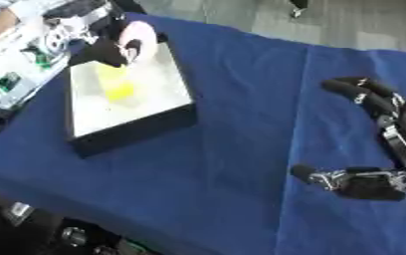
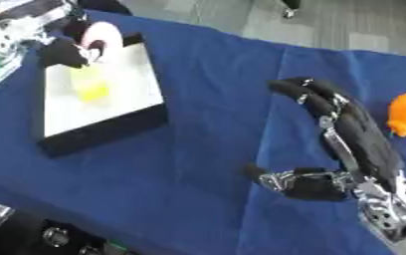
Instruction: Pick up the objects with one hand, pass them to the other hand, and then place them into the box on the other side of the table.
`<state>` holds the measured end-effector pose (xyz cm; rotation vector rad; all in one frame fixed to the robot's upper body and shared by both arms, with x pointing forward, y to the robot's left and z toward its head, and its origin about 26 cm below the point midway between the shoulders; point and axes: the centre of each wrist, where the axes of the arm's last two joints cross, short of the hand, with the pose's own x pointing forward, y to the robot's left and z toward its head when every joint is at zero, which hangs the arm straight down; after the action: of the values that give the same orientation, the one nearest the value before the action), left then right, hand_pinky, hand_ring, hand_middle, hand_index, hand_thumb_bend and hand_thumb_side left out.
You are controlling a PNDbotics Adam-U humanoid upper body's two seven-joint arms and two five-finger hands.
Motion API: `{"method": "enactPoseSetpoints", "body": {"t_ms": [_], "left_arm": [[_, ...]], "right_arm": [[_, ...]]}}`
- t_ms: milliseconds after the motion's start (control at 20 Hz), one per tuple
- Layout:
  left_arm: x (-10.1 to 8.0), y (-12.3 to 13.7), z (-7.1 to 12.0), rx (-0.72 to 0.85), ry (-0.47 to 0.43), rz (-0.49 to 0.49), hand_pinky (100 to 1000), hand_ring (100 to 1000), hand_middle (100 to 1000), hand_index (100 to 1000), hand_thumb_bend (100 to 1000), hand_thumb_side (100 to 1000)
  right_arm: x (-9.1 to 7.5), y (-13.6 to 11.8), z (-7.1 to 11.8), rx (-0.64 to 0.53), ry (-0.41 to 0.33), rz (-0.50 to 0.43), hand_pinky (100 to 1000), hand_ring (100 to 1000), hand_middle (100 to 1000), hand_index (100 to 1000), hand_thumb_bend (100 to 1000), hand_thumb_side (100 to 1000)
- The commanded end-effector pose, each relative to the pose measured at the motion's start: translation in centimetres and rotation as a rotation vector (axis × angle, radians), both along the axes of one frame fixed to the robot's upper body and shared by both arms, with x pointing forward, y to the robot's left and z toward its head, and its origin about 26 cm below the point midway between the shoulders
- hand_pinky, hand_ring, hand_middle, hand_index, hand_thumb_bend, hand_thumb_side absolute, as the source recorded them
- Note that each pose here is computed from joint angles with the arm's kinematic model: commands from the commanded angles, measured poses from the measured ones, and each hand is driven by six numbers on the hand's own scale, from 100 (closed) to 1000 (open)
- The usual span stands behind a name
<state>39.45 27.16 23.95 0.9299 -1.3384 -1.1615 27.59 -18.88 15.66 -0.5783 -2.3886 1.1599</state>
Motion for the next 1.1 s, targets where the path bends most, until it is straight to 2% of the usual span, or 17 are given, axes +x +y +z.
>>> {"method": "enactPoseSetpoints", "body": {"t_ms": [50,200,250,300,350,400,450,600,650,750,800,900,950,1100], "left_arm": [[0.5,0.9,0.9,0.041,-0.043,0.037,793,690,589,707,100,219],[0.7,1.2,0.7,0.086,-0.036,0.056,825,753,678,797,166,233],[0.8,1.3,0.6,0.105,-0.032,0.064,846,798,745,847,209,364],[0.8,1.4,0.6,0.126,-0.029,0.073,850,806,754,857,225,396],[0.9,1.5,0.5,0.147,-0.026,0.082,860,822,771,884,268,482],[0.9,1.6,0.4,0.165,-0.022,0.089,869,836,783,911,340,565],[0.9,1.7,0.4,0.186,-0.019,0.096,875,841,771,899,404,621],[1.0,1.7,0.4,0.240,-0.013,0.116,880,845,762,886,457,671],[1.0,1.7,0.5,0.250,-0.013,0.121,880,844,760,885,450,672],[0.9,1.6,0.7,0.254,-0.020,0.123,876,838,752,879,379,606],[0.8,1.5,0.9,0.246,-0.031,0.122,873,828,746,870,242,465],[0.4,1.2,1.5,0.207,-0.066,0.103,858,806,741,847,100,341],[0.2,1.2,1.8,0.174,-0.084,0.095,854,799,743,844,100,346],[-0.9,0.9,3.2,0.053,-0.147,0.072,830,765,742,834,100,498]], "right_arm": [[-0.1,-0.3,0.6,-0.006,-0.032,-0.008,836,815,762,865,693,317],[-0.1,-0.4,0.6,-0.002,-0.033,-0.015,836,815,762,865,692,315],[-0.1,-0.4,0.6,0.000,-0.033,-0.016,836,815,762,865,691,316],[0.0,-0.5,0.6,0.001,-0.034,-0.017,836,815,762,865,691,316],[0.0,-0.5,0.6,0.003,-0.034,-0.017,836,815,762,865,690,316],[0.0,-0.5,0.7,0.004,-0.034,-0.018,835,815,762,865,690,316],[0.0,-0.6,0.7,0.005,-0.034,-0.018,835,815,762,865,690,316],[0.0,-0.6,0.7,0.009,-0.033,-0.020,835,814,761,865,689,318],[0.0,-0.7,0.7,0.011,-0.033,-0.020,835,814,761,865,689,318],[0.0,-0.7,0.7,0.015,-0.032,-0.024,834,814,761,865,688,317],[0.0,-0.8,0.7,0.019,-0.032,-0.027,833,814,761,865,687,315],[0.1,-1.0,0.9,0.032,-0.036,-0.038,834,814,762,857,682,309],[0.2,-1.3,1.0,0.039,-0.042,-0.046,835,815,762,850,682,306],[0.4,-2.3,1.3,0.038,-0.062,-0.069,836,814,761,842,680,273]]}}
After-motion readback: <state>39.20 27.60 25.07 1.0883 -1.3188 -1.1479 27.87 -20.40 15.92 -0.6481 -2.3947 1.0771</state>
